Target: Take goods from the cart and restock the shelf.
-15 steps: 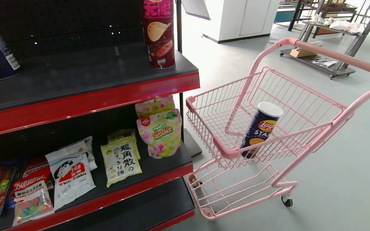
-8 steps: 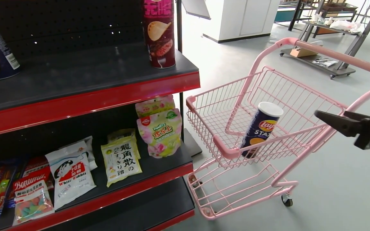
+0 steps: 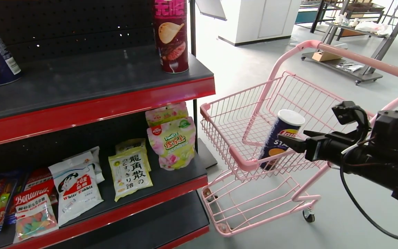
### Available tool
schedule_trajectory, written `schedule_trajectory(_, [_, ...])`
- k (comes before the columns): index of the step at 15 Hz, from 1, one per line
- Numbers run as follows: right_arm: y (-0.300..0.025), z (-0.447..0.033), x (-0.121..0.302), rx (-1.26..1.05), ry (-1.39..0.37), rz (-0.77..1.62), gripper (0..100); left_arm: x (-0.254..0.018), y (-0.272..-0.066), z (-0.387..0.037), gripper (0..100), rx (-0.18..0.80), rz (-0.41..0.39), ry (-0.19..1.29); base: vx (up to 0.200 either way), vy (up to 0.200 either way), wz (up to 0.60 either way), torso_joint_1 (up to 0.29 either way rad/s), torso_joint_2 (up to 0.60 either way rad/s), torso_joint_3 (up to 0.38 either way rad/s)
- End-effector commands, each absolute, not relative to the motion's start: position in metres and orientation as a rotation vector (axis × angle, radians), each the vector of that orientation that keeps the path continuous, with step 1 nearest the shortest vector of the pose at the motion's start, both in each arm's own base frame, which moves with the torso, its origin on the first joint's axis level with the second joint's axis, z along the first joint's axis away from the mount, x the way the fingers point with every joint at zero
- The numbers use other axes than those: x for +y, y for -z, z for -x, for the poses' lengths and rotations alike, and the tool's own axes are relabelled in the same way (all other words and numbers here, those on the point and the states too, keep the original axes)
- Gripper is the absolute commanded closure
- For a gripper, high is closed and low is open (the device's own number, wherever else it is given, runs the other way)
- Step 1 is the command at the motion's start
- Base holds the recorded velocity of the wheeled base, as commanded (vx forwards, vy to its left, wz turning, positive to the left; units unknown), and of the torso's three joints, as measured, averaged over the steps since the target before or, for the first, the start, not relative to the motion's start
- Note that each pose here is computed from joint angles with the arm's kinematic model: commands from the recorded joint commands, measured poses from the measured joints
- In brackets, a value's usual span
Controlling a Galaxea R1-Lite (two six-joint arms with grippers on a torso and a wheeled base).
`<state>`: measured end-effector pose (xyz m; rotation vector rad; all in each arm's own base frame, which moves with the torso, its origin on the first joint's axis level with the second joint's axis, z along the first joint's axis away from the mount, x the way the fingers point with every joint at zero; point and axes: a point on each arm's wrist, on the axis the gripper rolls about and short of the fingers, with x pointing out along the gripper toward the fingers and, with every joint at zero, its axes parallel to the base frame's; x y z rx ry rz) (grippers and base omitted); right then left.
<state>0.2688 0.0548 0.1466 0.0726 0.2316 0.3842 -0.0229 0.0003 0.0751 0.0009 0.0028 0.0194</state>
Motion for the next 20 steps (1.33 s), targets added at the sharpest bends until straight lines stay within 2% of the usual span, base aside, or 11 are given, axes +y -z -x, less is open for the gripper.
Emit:
schedule_trajectory(1, [-0.135,-0.279,0.057,0.270,-0.378,-0.072,0,0.000,-0.075,0.023,0,0.003,-0.002,-0.021,0.000,0.000,0.00,0.000,0.00,0.000])
schedule_trajectory(6, [-0.125,-0.310,0.050,0.263,-0.322,-0.079,0,0.000,-0.075,0.023,0,0.003,-0.002,-0.020,0.000,0.000,0.00,0.000,0.00,0.000])
schedule_trajectory(13, [-0.110,-0.332,0.066,0.259,-0.355,-0.115,0,0.000,-0.075,0.023,0,0.003,-0.003,-0.020,0.000,0.000,0.00,0.000,0.00,0.000])
schedule_trajectory(14, [-0.107,-0.336,0.067,0.262,-0.344,-0.118,100,0.000,-0.075,0.023,0,0.003,-0.002,-0.020,0.000,0.000,0.00,0.000,0.00,0.000])
schedule_trajectory(20, [-0.116,-0.339,0.068,0.227,-0.343,-0.122,100,0.000,-0.075,0.023,0,0.003,-0.002,-0.021,0.000,0.000,0.00,0.000,0.00,0.000])
